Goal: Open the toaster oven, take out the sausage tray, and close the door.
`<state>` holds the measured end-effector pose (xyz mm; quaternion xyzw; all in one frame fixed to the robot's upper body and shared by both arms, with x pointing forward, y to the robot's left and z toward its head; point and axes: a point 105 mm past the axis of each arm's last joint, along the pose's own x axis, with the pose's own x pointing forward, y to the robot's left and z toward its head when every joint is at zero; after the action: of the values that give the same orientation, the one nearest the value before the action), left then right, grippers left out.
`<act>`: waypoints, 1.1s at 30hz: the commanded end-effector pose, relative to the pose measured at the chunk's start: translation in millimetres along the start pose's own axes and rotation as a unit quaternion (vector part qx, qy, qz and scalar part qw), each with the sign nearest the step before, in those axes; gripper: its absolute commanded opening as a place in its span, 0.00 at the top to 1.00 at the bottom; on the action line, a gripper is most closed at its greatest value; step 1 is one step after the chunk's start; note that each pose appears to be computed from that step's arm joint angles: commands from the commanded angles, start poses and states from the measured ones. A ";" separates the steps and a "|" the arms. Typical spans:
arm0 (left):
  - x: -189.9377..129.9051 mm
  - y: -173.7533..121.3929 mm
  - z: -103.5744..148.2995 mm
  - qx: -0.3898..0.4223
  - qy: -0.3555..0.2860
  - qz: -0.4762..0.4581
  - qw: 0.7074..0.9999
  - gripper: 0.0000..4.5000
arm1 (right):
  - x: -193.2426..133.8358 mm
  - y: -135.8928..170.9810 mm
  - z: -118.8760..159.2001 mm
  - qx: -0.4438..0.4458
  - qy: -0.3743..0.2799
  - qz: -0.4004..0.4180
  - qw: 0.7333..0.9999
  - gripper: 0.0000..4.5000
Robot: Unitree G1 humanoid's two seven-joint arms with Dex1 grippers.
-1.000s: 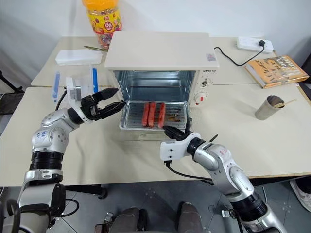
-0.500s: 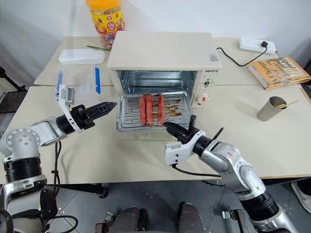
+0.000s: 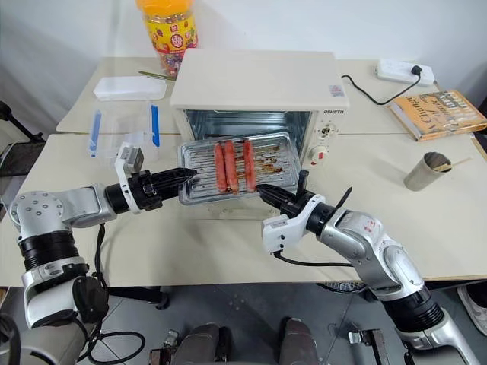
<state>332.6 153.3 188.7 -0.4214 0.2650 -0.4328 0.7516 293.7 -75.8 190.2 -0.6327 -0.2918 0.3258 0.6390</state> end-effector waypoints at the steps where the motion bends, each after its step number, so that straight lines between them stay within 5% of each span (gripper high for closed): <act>1: 3.0 -10.5 -1.3 -0.005 0.008 -0.031 0.999 0.65 | 0.0 -18.5 12.8 -0.008 -0.031 -0.033 0.999 0.99; 6: 4.0 -13.5 -4.2 -0.030 0.003 -0.054 0.998 0.98 | 1.1 -12.3 18.6 0.009 -0.052 -0.015 0.998 0.99; 12: -5.4 -16.0 -3.0 -0.045 -0.030 -0.064 0.996 0.99 | 0.0 -9.8 18.7 0.071 -0.065 -0.006 0.995 0.99; 20: -25.8 -18.9 -11.4 -0.052 -0.096 -0.059 0.992 1.00 | -8.1 -12.3 11.2 0.116 -0.067 -0.010 0.991 0.46; 23: -60.8 -18.2 -17.7 -0.038 -0.142 -0.070 0.987 1.00 | -27.1 -7.7 -9.9 0.185 -0.048 -0.012 0.982 0.27; 27: -96.7 -14.4 -34.0 -0.028 -0.173 -0.057 0.983 1.00 | -49.5 1.3 -36.4 0.287 -0.022 -0.009 0.958 0.31; 33: -142.3 -5.6 -56.8 -0.038 -0.274 -0.030 0.960 1.00 | -72.9 7.1 -65.0 0.431 -0.020 -0.032 0.902 0.72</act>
<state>225.8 250.0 151.1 -0.5690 0.0980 -0.2912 0.7628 297.1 -162.6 174.1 -0.3039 -0.1468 0.4257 0.8395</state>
